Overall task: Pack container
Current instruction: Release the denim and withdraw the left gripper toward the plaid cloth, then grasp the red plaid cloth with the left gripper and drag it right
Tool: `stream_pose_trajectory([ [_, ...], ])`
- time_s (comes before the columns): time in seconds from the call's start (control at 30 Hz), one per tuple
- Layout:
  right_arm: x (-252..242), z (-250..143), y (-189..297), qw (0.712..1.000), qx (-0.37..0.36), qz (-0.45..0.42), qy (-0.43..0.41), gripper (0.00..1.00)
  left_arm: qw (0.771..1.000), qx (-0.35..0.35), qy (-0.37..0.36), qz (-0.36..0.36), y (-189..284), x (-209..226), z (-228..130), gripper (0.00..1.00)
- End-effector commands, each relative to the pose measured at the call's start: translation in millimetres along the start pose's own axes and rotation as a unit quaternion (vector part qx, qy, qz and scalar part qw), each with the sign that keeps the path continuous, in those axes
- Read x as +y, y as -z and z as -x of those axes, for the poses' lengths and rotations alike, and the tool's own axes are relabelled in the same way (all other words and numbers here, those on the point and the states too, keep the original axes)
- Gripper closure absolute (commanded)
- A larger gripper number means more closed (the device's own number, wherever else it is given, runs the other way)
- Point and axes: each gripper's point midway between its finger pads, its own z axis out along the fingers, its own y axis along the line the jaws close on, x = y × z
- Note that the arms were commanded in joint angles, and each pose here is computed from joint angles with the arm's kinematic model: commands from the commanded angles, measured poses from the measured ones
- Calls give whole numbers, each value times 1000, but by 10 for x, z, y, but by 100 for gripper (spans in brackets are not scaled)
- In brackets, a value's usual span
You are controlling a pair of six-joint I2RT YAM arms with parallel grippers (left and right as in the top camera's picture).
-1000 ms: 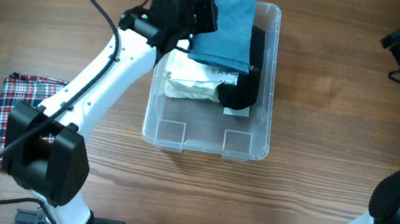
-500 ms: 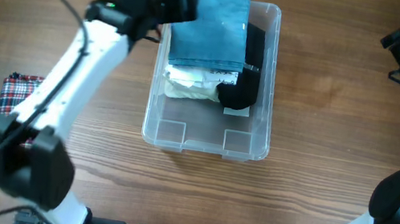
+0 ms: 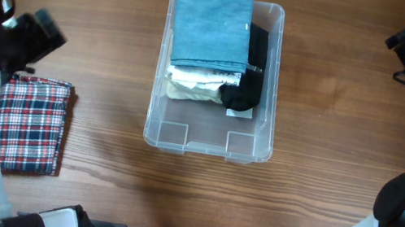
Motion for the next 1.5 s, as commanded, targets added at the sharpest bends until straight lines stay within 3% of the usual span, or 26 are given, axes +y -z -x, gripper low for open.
stream_pose_trajectory([
  [0.0, 21, -22, -28, 1000, 4, 2, -5, 0, 996, 50, 43, 54, -120, 290, -128, 53],
  [0.03, 21, -22, -28, 1000, 4, 2, -5, 0, 995, 57, 47, 62, -154, 324, -161, 83],
  [0.07, 21, -22, -28, 1000, 4, 2, -5, 0, 993, 68, 62, 69, -204, 353, -217, 94],
  [0.1, 21, -22, -28, 1000, 4, 2, -5, 0, 991, 79, 74, 77, -266, 388, -290, 96],
  [0.2, 21, -22, -28, 1000, 4, 2, -5, 0, 986, 95, 88, 101, -474, 516, -431, 96],
  [0.33, 21, -22, -28, 1000, 4, 2, -5, 0, 969, 72, 169, 167, -734, 865, -499, 96],
  [0.57, 21, -22, -28, 1000, 4, 2, -5, 0, 940, 44, 284, 183, -1148, 1365, -579, 96],
  [0.83, 21, -22, -28, 1000, 4, 2, -5, 0, 922, 77, 318, 207, -1363, 1580, -980, 96],
  [1.1, 21, -22, -28, 1000, 4, 2, -5, 0, 911, 68, 349, 209, -1652, 1653, -1124, 96],
  [1.27, 21, -22, -28, 1000, 4, 2, -5, 0, 921, 70, 361, 131, -2037, 1426, -940, 96],
  [1.47, 21, -22, -28, 1000, 4, 2, -5, 0, 930, 128, 341, 50, -2580, 985, -1065, 96],
])
